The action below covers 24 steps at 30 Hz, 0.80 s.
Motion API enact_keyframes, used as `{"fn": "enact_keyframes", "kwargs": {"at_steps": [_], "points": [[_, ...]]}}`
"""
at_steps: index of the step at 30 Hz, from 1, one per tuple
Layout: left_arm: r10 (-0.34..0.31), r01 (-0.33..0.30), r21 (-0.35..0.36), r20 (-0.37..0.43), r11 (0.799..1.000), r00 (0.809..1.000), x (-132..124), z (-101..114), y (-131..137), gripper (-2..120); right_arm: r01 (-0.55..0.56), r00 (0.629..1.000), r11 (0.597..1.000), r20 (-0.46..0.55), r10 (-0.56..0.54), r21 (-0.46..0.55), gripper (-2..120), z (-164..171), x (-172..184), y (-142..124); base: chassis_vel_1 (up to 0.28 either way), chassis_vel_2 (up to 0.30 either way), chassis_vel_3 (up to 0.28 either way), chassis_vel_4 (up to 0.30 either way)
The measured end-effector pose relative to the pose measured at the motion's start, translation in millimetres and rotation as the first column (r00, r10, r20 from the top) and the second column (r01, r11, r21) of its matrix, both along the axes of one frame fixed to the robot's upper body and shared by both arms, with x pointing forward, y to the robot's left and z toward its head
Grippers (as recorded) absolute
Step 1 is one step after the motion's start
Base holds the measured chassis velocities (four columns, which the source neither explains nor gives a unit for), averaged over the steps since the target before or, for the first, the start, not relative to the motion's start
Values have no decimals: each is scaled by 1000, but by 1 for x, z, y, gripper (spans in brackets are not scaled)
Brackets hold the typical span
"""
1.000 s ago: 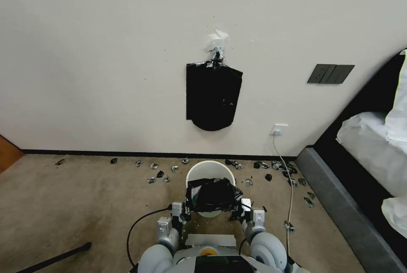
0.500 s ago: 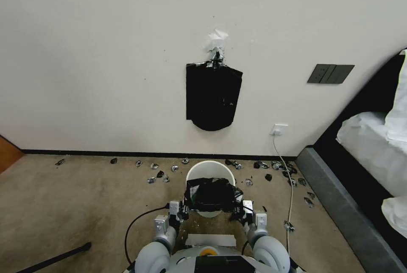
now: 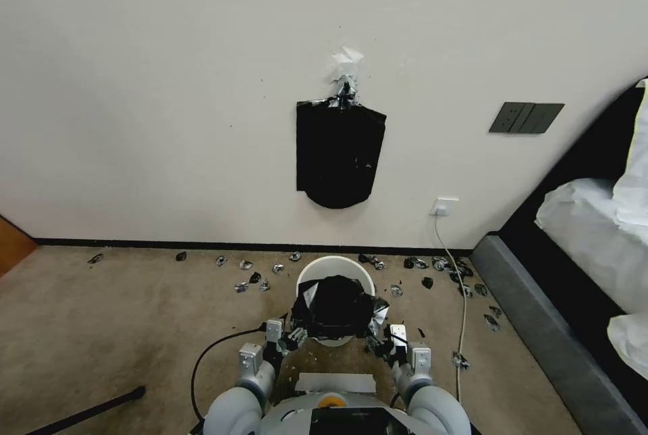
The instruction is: Place a trash bag onto the trash bin.
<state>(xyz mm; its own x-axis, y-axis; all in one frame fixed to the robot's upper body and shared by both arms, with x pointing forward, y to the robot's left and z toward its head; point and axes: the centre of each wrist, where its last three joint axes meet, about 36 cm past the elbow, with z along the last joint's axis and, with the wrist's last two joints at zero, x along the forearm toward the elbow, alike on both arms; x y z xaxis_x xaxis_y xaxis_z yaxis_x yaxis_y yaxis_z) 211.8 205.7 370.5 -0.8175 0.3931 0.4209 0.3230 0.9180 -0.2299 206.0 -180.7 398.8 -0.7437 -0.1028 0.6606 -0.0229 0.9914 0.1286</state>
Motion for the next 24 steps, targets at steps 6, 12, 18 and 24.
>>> {"fn": "enact_keyframes", "kwargs": {"at_steps": [6, 12, 18, 24], "points": [[-20, 19, 26, 45, 999, 999, -7, 2, 9, 100, -7, 1000, 1000, 13, 7, -4, 100, 11, -7, -2, 0, 0, 0, 0], [-57, 50, 45, 172, 998, 983, -29, 4, 24, 100, -32, 997, 999, 69, 34, -23, 100, 31, -21, -4, 0, 0, 0, 0], [-62, 53, 41, 277, 998, 959, -49, 2, 30, 100, -52, 985, 999, 166, 54, -16, 100, 56, -28, -8, 0, 0, 0, 0], [82, -97, 22, 370, 995, 925, -43, 5, 35, 100, -134, 948, 986, 302, 100, 95, 100, 88, 3, -32, 0, 0, 0, 0]]}}
